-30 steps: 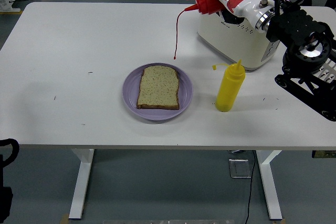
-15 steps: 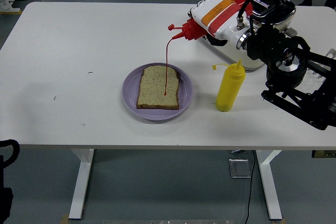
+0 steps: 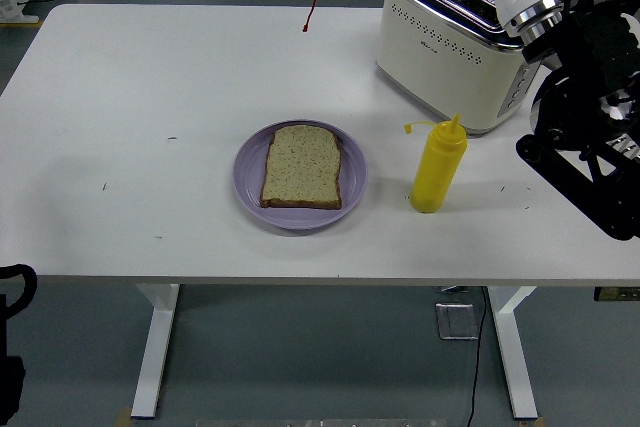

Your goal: Pick up the cup,pour liquid into bread,place the cup on the desk

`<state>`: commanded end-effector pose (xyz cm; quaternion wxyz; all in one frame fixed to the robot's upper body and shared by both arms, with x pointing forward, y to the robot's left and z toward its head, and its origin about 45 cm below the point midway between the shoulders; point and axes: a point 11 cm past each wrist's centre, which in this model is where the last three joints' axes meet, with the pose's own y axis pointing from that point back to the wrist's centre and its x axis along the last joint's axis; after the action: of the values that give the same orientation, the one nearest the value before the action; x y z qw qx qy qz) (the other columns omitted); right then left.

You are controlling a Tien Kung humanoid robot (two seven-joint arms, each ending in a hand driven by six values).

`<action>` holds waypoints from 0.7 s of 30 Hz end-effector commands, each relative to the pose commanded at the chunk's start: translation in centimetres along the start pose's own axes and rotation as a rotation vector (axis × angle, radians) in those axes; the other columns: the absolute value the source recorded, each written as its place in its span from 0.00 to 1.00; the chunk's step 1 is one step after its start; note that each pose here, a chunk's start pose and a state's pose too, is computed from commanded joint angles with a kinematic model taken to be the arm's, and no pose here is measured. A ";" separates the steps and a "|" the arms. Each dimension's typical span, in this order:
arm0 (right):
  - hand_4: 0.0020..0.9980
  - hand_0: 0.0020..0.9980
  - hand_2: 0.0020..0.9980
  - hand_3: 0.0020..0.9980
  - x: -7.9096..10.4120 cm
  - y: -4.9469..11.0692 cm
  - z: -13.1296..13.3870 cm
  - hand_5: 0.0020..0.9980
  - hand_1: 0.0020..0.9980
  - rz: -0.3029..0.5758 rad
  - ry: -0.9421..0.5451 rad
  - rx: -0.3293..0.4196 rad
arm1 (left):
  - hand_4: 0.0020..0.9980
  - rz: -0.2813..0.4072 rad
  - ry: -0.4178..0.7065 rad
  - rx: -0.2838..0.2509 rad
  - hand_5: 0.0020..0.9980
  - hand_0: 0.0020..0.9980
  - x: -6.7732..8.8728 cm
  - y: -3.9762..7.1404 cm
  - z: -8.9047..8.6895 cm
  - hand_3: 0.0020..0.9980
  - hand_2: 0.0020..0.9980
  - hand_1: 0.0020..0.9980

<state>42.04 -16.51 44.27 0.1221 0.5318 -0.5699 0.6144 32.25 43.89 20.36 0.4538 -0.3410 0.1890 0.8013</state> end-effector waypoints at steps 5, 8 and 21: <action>0.49 0.10 0.31 0.41 2.5 0.8 2.9 0.17 0.20 0.102 -0.240 -0.102 | 0.57 0.002 0.001 -0.001 1.00 0.78 0.0 0.0 0.0 0.69 0.73 0.73; 0.49 0.10 0.31 0.41 3.8 1.6 5.2 0.17 0.20 0.169 -0.378 -0.182 | 0.57 0.001 0.001 0.000 1.00 0.78 0.0 0.0 0.0 0.69 0.73 0.73; 0.48 0.12 0.32 0.41 1.4 7.4 12.4 0.14 0.22 0.213 -0.877 -0.469 | 0.57 0.000 0.001 0.003 1.00 0.78 -0.1 0.0 -0.1 0.69 0.73 0.73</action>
<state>42.27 -29.85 38.52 -0.0759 0.6367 -0.7413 0.1981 32.34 43.78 20.34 0.4544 -0.3408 0.1905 0.8006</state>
